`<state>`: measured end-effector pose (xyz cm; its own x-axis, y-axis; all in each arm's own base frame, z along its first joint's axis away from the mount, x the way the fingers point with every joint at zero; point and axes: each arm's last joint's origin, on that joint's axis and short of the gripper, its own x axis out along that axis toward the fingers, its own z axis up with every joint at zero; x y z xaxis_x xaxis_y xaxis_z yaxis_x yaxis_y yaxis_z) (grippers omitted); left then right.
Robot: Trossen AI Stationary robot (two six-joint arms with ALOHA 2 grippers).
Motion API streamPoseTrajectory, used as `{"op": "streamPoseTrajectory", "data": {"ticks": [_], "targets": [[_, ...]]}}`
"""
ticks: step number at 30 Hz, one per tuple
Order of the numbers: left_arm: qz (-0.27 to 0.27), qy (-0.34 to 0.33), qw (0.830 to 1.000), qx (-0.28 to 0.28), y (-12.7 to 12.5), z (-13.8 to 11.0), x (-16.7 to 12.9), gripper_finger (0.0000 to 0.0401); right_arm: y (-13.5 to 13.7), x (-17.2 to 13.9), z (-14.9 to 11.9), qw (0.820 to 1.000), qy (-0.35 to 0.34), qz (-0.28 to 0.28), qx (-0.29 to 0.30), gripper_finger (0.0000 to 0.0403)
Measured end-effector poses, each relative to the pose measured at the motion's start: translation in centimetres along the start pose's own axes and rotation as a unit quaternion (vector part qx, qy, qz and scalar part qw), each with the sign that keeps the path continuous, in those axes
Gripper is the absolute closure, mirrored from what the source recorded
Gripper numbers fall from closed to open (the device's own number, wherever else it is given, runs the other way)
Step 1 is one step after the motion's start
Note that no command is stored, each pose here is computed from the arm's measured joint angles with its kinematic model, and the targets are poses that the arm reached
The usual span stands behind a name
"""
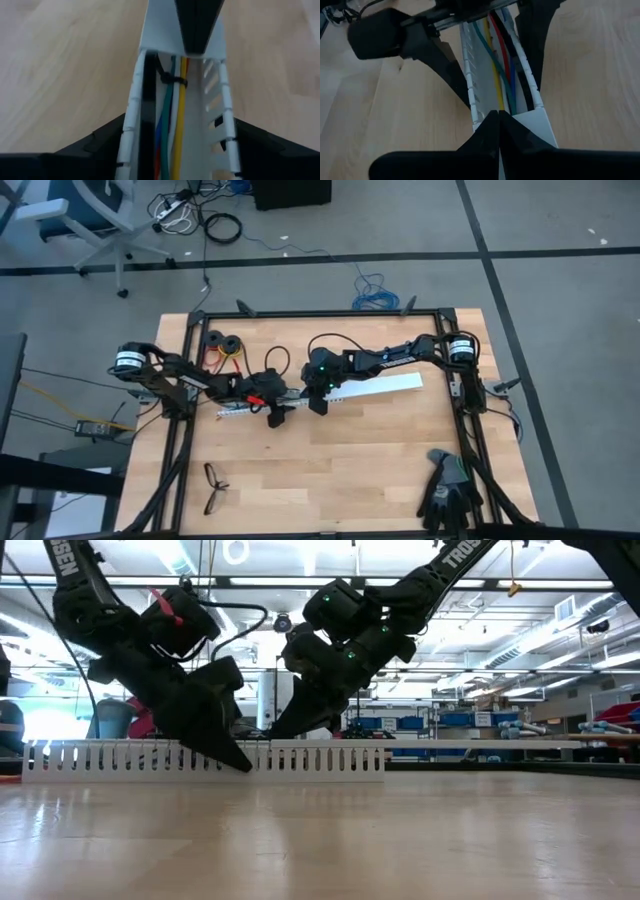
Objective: Ziptie cables
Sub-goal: Close the white cable duct
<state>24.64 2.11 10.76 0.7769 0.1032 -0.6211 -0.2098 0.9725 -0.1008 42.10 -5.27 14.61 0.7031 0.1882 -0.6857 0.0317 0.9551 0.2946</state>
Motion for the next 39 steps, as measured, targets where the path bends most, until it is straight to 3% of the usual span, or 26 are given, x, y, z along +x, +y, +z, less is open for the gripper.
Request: {"op": "streamPoseTrajectory", "data": {"ticks": [6, 23, 29, 32, 39], "targets": [[-0.01, -0.038, 0.999, 0.005, -0.1, -0.2, -0.3, 0.012, 0.0, 0.0, -0.1, 1.0, 0.003, 0.0, 0.001, 0.0403], [-0.003, -0.046, 0.999, 0.013, 0.0, -0.5, -0.4, 0.018, 0.0, -0.2, 0.0, 1.0, -0.002, 0.001, -0.005, 0.0403], [0.001, -0.047, 0.999, 0.012, 0.0, -0.4, -0.4, 0.0177, 0.9, -3.8, 1.3, 0.999, -0.002, -0.035, -0.03, 0.0403], [0.001, -0.047, 0.999, 0.012, 0.0, -0.4, -0.4, 0.0177, 1.0, -6.1, 1.3, 0.997, 0.032, -0.075, -0.017, 0.0403], [0.001, -0.047, 0.999, 0.013, 0.0, -0.4, -0.4, 0.0176, 0.6, -5.9, -0.8, 0.992, 0.085, -0.088, 0.01, 0.0403]]}}
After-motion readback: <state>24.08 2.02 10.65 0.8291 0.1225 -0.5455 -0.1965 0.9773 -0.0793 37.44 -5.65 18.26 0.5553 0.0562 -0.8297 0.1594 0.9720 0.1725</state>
